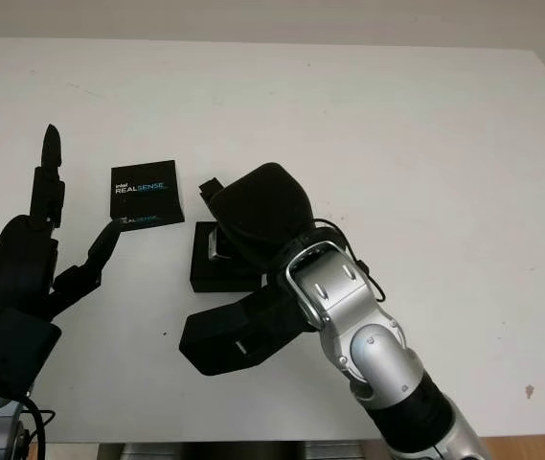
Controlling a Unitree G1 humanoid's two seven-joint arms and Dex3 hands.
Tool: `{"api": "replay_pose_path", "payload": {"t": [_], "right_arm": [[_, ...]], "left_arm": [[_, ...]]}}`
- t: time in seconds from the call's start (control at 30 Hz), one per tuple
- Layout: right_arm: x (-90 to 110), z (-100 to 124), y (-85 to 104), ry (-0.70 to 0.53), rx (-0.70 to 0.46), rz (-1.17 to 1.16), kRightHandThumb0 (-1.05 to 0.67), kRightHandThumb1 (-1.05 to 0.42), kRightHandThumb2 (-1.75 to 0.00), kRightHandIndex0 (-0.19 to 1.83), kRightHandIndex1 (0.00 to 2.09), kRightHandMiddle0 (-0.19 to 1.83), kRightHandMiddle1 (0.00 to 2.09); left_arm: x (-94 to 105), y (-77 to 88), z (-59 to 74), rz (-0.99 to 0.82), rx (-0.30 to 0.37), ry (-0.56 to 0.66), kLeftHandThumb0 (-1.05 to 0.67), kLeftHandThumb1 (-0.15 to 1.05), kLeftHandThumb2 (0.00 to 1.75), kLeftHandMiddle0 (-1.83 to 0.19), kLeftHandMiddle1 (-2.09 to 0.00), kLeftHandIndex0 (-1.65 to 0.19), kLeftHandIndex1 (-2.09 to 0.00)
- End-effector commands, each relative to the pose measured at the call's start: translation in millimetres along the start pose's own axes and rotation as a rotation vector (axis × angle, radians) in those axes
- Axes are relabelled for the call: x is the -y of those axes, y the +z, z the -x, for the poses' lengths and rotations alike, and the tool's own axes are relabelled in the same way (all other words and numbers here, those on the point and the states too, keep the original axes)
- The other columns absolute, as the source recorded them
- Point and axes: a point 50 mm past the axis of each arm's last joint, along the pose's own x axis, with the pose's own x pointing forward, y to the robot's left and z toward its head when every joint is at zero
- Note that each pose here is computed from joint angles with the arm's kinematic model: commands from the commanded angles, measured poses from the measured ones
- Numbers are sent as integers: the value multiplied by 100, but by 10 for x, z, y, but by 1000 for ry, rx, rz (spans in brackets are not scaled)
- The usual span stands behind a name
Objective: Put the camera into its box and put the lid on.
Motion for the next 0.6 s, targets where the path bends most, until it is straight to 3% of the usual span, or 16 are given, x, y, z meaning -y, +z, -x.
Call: {"api": "replay_pose_path", "payload": {"t": [0.0, 0.17, 0.3, 0.57], "right_arm": [[45, 42, -5, -41, 4, -10, -53, -105, -13, 48, 101, 38, 179], [122, 80, -28, -58, 15, 15, -53, -105, -19, 43, 105, 35, 186], [229, 117, -49, -63, 18, 15, -53, -105, -18, 41, 94, 34, 185], [367, 134, -79, -60, 8, 75, -54, -105, -19, 58, 49, 40, 159]], "left_arm": [[4, -4, 16, -2, 0, 3, -86, 105, 52, 19, 0, 19, 0], [13, -3, 15, 14, 1, 2, -86, 105, 51, 19, 0, 19, 0], [29, -4, 19, 37, -1, 1, -86, 105, 50, 19, 0, 19, 0], [54, -5, 14, 26, 0, -5, -86, 105, 52, 19, 0, 19, 0]]}}
